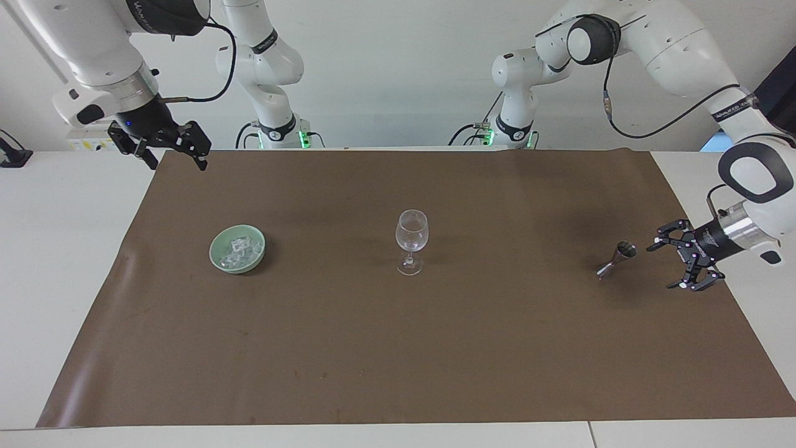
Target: Pour wine and add ice with both arms
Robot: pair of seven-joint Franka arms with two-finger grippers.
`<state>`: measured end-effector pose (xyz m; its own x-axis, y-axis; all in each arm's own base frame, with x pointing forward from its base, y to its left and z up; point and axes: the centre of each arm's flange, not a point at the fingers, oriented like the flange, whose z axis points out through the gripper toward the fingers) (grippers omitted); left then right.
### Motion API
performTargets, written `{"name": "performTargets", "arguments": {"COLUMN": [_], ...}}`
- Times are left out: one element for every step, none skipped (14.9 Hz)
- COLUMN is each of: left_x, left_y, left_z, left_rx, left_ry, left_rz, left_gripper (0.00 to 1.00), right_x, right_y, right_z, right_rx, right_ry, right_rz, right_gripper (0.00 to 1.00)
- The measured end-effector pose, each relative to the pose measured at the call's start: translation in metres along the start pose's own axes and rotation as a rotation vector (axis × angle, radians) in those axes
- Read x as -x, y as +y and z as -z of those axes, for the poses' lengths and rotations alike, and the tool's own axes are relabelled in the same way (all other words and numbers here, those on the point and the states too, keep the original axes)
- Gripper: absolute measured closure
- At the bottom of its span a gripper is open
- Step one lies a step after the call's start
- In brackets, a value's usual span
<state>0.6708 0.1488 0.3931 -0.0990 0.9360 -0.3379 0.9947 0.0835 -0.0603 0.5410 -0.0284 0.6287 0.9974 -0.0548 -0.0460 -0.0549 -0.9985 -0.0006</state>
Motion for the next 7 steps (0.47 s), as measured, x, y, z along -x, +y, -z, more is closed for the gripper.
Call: {"name": "performTargets", "arguments": {"left_x": [-0.004,-0.02,-0.043,-0.064,-0.078,-0.086,-0.09], "left_y": [0.0,-0.002,-0.008,-0.018,-0.027,-0.035,-0.043], "left_z": [-0.002,0.0,0.001,0.0,-0.004,-0.009,-0.016], "left_rx": [0.026,0.064,0.099,0.119,0.127,0.135,0.144], "left_ry": [-0.003,-0.028,-0.063,-0.095,-0.129,-0.168,-0.208], "left_rz": [0.04,0.092,0.149,0.196,0.233,0.263,0.28], "left_gripper": [0.0,0.0,0.0,0.0,0.0,0.0,0.0], "right_x": [0.0,0.0,0.0,0.0,0.0,0.0,0.0], "right_y": [0.0,0.0,0.0,0.0,0.0,0.0,0.0], "right_z": [0.0,0.0,0.0,0.0,0.0,0.0,0.0], "right_rx": [0.0,0.0,0.0,0.0,0.0,0.0,0.0], "right_ry": [0.0,0.0,0.0,0.0,0.0,0.0,0.0], "right_rz": [0.0,0.0,0.0,0.0,0.0,0.0,0.0], "right_gripper": [0.0,0.0,0.0,0.0,0.0,0.0,0.0]}}
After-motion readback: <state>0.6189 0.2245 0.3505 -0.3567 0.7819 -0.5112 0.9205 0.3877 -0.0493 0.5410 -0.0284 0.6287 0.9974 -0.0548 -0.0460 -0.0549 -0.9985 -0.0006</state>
